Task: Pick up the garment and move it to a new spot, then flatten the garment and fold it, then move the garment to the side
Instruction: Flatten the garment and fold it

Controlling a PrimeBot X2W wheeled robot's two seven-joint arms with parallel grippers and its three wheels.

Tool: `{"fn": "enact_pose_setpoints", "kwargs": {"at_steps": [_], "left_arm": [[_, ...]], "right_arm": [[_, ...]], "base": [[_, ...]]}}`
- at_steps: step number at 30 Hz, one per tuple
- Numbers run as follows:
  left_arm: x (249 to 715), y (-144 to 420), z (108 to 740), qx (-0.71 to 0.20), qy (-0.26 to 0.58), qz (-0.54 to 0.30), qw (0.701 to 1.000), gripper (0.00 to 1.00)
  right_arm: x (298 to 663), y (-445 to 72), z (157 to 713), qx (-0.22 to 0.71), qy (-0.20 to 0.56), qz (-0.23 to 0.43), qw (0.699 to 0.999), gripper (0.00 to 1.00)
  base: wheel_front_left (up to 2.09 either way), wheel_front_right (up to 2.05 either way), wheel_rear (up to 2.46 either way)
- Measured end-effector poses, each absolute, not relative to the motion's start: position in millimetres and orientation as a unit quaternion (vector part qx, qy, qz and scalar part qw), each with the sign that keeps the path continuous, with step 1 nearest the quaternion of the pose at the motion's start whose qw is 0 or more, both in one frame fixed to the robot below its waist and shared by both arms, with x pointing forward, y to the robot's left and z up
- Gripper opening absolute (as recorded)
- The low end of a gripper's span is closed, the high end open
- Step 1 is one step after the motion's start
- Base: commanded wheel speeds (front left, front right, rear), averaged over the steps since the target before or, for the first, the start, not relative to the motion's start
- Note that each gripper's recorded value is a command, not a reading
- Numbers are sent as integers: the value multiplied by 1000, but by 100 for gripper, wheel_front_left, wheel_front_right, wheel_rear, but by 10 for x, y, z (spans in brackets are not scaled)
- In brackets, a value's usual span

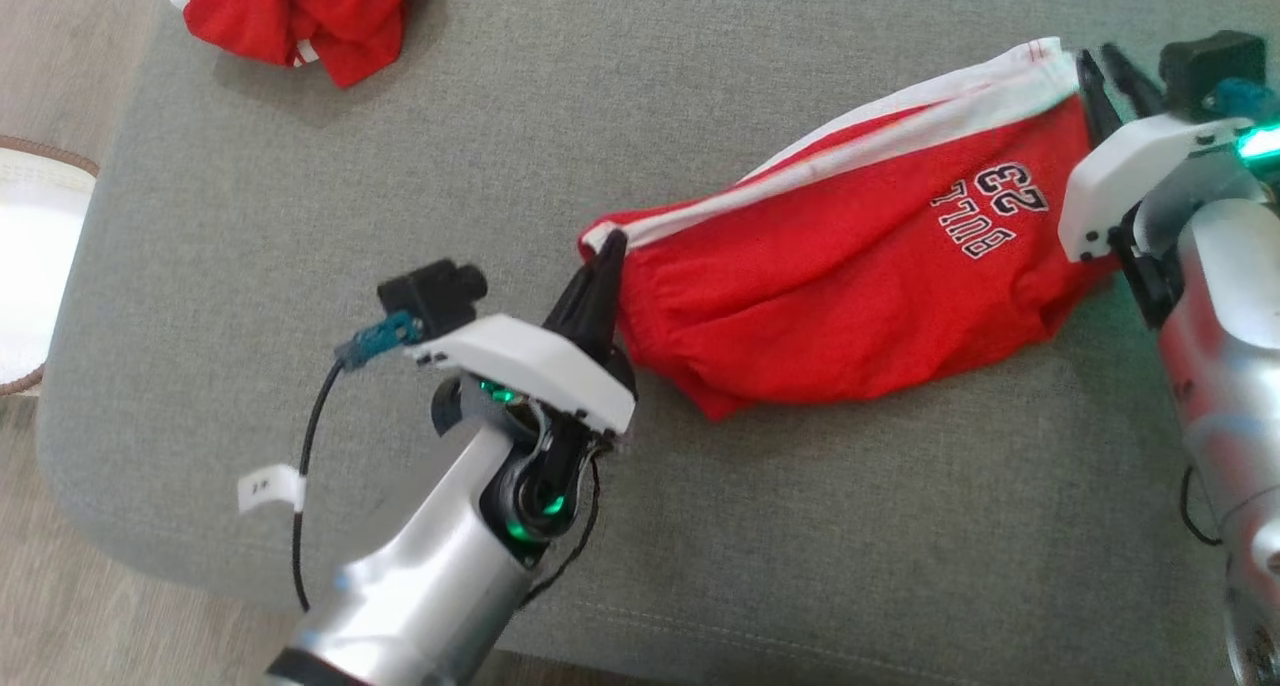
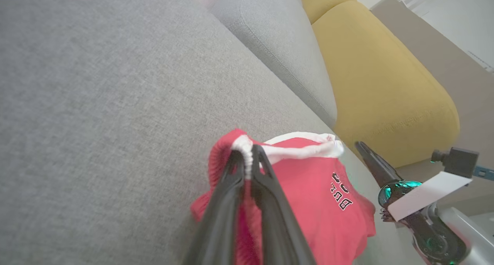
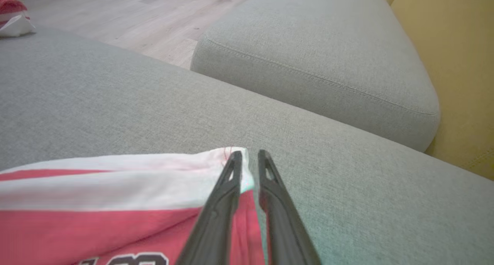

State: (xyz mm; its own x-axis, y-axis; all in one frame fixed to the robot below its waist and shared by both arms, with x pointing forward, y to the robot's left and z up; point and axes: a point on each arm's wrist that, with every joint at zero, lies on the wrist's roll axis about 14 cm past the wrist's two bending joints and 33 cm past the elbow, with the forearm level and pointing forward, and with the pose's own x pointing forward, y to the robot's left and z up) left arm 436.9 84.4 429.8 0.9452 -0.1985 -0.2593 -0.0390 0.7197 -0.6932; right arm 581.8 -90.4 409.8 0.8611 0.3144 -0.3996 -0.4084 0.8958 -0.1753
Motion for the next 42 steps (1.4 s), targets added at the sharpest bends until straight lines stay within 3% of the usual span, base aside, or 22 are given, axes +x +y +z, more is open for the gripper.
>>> {"fn": "enact_pose_setpoints", "kwargs": {"at_steps": [12, 24, 42], "left_arm": [[4398, 848, 4277, -279, 158, -65, 945, 100], [3984, 1068, 4301, -223, 143, -65, 962, 100], [3808, 1671, 4585, -201, 77, 36, 976, 100]], "right_arm": [[5783, -894, 4243, -115, 156, 185, 963, 100], [5651, -973, 4456, -113, 152, 177, 966, 100], [5375, -1090, 3698, -108, 376, 168, 905, 100]], "base": [[0, 0, 0], [0, 0, 0], [0, 0, 0]]}}
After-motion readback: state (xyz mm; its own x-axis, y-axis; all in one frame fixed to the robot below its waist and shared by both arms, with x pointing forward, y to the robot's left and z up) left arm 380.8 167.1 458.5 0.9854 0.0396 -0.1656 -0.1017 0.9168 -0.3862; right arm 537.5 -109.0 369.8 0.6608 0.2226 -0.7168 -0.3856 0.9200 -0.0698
